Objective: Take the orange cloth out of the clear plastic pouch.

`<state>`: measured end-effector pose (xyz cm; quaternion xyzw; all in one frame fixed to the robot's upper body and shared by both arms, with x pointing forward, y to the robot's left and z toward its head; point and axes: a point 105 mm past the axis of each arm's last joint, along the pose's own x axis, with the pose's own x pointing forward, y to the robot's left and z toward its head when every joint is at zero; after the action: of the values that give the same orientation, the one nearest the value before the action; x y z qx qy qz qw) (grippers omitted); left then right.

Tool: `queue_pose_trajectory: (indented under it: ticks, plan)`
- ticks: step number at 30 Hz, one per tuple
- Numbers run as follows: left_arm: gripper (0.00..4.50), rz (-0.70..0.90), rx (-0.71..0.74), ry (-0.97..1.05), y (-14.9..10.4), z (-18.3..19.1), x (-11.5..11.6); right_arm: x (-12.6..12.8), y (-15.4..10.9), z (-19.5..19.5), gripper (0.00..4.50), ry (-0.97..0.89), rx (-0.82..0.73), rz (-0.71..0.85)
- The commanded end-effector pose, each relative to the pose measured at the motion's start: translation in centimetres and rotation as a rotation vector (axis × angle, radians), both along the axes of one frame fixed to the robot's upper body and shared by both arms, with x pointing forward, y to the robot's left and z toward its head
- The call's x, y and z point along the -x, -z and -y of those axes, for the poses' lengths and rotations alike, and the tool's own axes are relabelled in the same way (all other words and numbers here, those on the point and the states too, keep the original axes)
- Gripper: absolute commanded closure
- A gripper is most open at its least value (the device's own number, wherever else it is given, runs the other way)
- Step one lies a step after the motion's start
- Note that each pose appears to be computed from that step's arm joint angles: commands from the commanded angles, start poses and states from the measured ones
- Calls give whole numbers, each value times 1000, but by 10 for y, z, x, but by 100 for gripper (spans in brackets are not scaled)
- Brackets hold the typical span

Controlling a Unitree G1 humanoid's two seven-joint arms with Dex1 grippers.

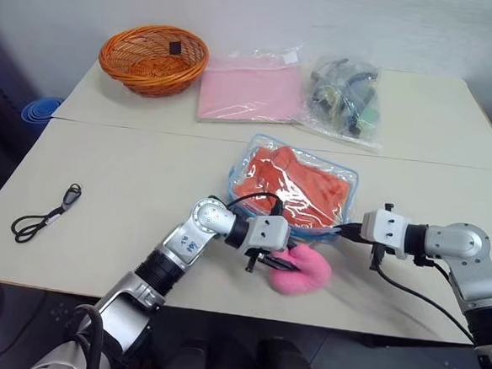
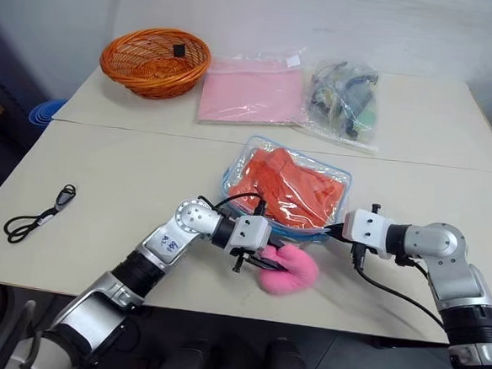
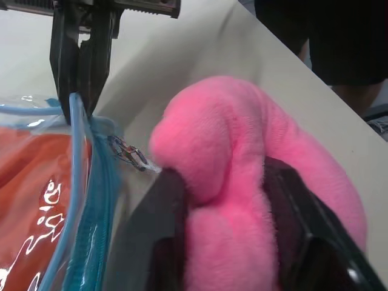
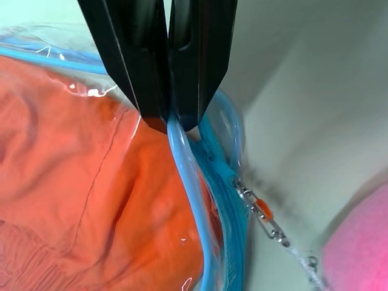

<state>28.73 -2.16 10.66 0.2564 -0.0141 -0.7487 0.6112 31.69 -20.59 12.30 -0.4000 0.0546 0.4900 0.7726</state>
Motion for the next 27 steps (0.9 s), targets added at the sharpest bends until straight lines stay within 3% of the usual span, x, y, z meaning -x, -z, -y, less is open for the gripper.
queue_pose_trajectory:
  ticks: [1,4,12,17,23,27]
  plan:
    - [416,-63,38,-15,-4,-3,0,0,-13,6,450,20,-34,46]
    - [447,-78,26,-28,-5,-23,-5,2,-13,12,450,24,-29,47]
    - [447,-78,34,-321,-20,-90,-57,8,-14,32,450,16,17,48]
    - [447,-149,99,-397,-36,-115,-70,12,-14,40,450,14,31,44]
    - [447,-293,73,-508,-34,-160,-84,21,-9,49,450,-16,60,40]
    - [447,-271,87,-664,-35,-186,-104,28,-11,51,450,-62,65,40]
